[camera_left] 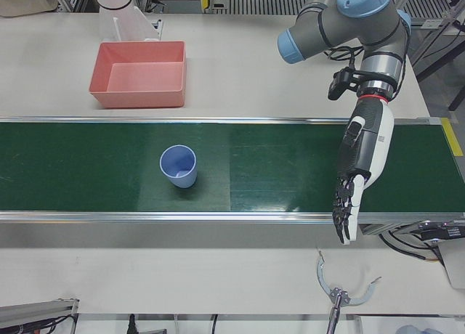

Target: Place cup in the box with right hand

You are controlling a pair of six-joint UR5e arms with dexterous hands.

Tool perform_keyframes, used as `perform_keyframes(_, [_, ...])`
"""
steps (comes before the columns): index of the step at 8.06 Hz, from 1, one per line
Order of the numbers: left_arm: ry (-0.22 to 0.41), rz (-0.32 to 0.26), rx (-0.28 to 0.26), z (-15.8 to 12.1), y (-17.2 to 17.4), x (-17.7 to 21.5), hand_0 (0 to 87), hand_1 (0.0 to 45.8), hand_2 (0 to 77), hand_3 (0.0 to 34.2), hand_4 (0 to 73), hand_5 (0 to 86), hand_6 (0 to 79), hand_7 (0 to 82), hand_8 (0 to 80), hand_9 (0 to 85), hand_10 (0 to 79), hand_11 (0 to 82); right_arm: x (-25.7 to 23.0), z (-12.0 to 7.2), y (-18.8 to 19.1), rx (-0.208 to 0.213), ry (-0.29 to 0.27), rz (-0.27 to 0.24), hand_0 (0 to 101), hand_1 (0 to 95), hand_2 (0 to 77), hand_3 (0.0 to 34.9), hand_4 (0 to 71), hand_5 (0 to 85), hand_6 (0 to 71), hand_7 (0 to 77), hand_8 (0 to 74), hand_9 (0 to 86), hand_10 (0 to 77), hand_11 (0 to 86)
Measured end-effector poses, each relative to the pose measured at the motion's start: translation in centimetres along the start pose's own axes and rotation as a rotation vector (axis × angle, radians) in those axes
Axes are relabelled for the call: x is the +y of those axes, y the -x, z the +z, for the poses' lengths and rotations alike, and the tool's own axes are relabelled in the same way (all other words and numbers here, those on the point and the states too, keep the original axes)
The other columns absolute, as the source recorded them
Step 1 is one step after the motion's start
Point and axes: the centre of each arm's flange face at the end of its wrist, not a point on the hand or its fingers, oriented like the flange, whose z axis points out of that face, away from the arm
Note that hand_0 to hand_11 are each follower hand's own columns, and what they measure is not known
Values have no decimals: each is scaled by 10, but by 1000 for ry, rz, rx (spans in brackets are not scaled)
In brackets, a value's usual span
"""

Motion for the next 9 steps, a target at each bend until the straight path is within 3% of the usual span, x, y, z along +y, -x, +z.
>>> perform_keyframes(1, [0,0,0,0,0,0,0,5,5,0,0,0,0,0,0,0,0,0,-3,2,-2,8,9,4,435,5,11,64,333,11,65,409,71,153,33,71])
perform_keyframes(3, [0,1,1,0,0,0,0,5,5,0,0,0,0,0,0,0,0,0,-12,6,-7,21,16,4,430,5,11,58,300,11,71,409,71,153,55,71])
perform_keyframes(9, [0,1,-1,0,0,0,0,5,5,0,0,0,0,0,0,0,0,0,-7,13,-11,32,35,2,425,5,11,50,311,22,71,409,71,158,49,65])
